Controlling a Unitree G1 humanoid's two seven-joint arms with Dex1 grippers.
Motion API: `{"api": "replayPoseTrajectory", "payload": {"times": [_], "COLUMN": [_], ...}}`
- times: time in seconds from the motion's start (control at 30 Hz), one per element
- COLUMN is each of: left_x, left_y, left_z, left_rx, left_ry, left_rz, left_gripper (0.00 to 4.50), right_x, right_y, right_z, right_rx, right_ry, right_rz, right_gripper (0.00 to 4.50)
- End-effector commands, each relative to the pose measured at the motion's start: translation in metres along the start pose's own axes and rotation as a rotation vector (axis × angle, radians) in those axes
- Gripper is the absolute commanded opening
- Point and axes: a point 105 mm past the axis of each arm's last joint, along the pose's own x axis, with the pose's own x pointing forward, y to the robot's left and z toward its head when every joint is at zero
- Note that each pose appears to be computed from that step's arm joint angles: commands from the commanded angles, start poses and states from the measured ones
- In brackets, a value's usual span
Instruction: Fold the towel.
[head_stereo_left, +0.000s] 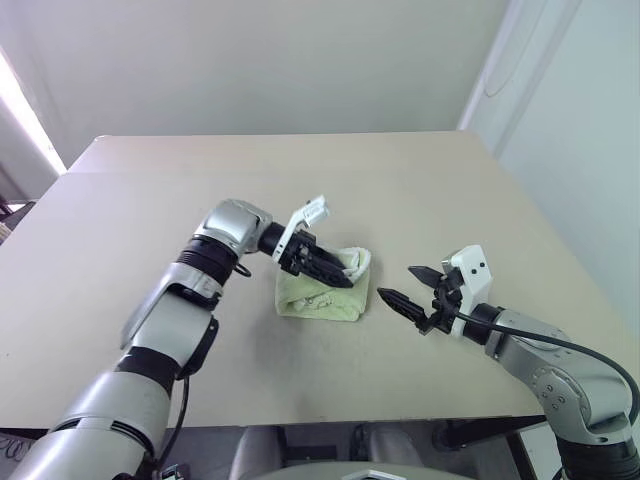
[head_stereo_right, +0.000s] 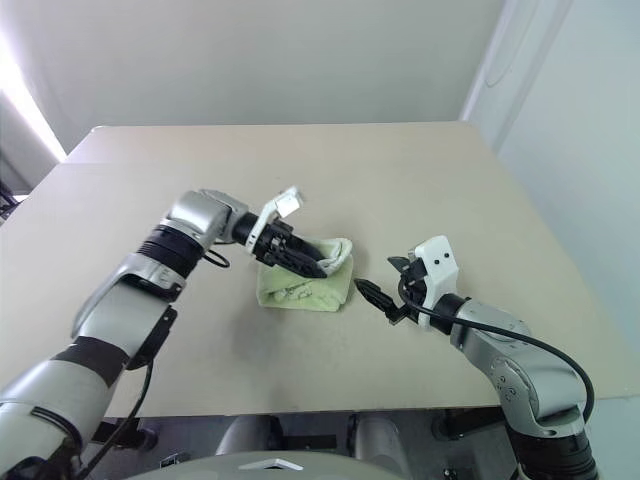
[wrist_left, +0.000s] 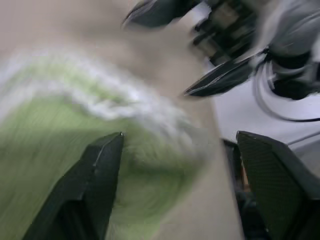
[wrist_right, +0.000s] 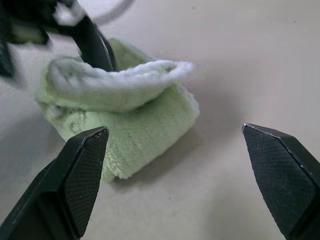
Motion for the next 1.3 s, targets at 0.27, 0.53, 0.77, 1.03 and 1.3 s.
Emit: {"api": "replayPoseTrajectory", "payload": {"times": [0.27,0.53,0.77,1.03,1.3], "left_x": [-0.058,-0.067,-0.064,-0.057,-0.052], "left_y": [0.013,0.051,0.055,0.043,0.04], "left_z": [0.034,-0.022,-0.022,-0.037,-0.043], "left_rx": [0.012,0.05,0.172,0.308,0.354], "left_ry": [-0.212,-0.046,-0.05,0.022,0.021], "left_rz": [0.225,0.447,0.504,0.466,0.453], "left_gripper": [3.62,3.62,3.62,3.62,3.62], "right_x": [0.005,0.032,0.078,0.1,0.093], "right_y": [0.0,0.015,0.057,0.06,0.06], "right_z": [0.04,0.078,0.068,0.006,-0.017], "right_rx": [0.039,0.069,-0.003,-0.105,-0.184], "right_ry": [-0.169,-0.248,-0.144,0.092,0.165], "right_rz": [0.028,0.123,0.256,0.201,0.201], "right_gripper": [4.5,4.5,4.5,4.5,4.5]}}
